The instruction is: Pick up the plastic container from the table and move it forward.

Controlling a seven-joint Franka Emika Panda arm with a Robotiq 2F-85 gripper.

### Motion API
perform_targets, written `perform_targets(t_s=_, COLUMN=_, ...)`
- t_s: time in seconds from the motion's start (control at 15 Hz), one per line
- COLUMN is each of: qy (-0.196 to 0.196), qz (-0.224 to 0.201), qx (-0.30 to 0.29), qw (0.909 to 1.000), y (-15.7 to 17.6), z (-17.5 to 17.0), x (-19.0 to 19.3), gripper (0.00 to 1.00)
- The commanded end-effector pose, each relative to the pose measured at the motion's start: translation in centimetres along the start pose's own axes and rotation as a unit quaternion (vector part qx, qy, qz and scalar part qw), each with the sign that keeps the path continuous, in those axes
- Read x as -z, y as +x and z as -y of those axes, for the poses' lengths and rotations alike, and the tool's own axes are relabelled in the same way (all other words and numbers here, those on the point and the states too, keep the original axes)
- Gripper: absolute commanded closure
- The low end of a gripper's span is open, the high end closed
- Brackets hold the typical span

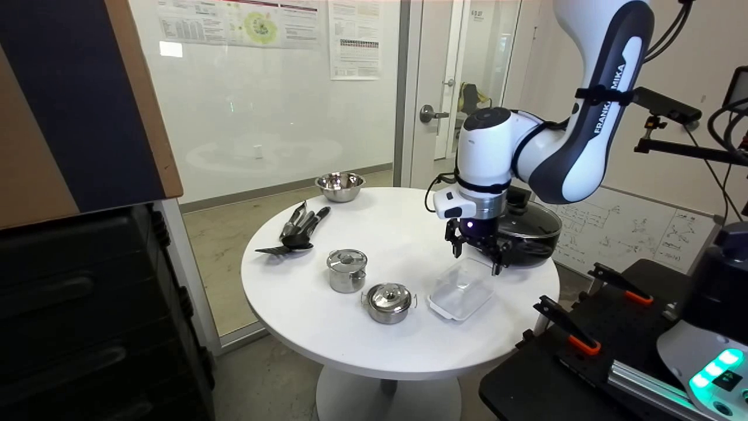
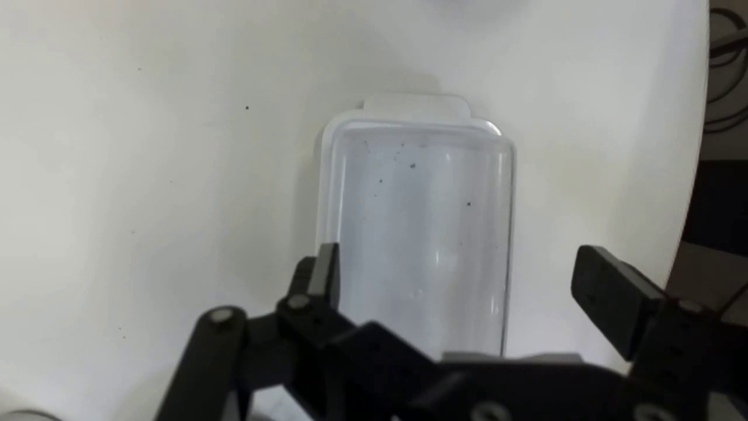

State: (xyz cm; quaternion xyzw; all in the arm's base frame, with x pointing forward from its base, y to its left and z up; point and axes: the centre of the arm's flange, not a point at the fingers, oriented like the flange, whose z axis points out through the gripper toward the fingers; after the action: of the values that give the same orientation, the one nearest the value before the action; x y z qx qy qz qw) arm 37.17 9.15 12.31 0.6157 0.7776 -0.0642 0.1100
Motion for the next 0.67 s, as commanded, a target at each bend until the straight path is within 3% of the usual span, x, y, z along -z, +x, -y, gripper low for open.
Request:
perform_targets(t_s=0.0, qy=-0.008, qz=0.004, qx=-0.002, qw=1.0, y=1.0, z=-0.1, x=-2.1, gripper=0.0)
perform_targets(t_s=0.6, qy=-0.015, qz=0.013, qx=0.001, qw=0.9998, y=1.9, z=-0.4, x=-3.2, gripper=0.0)
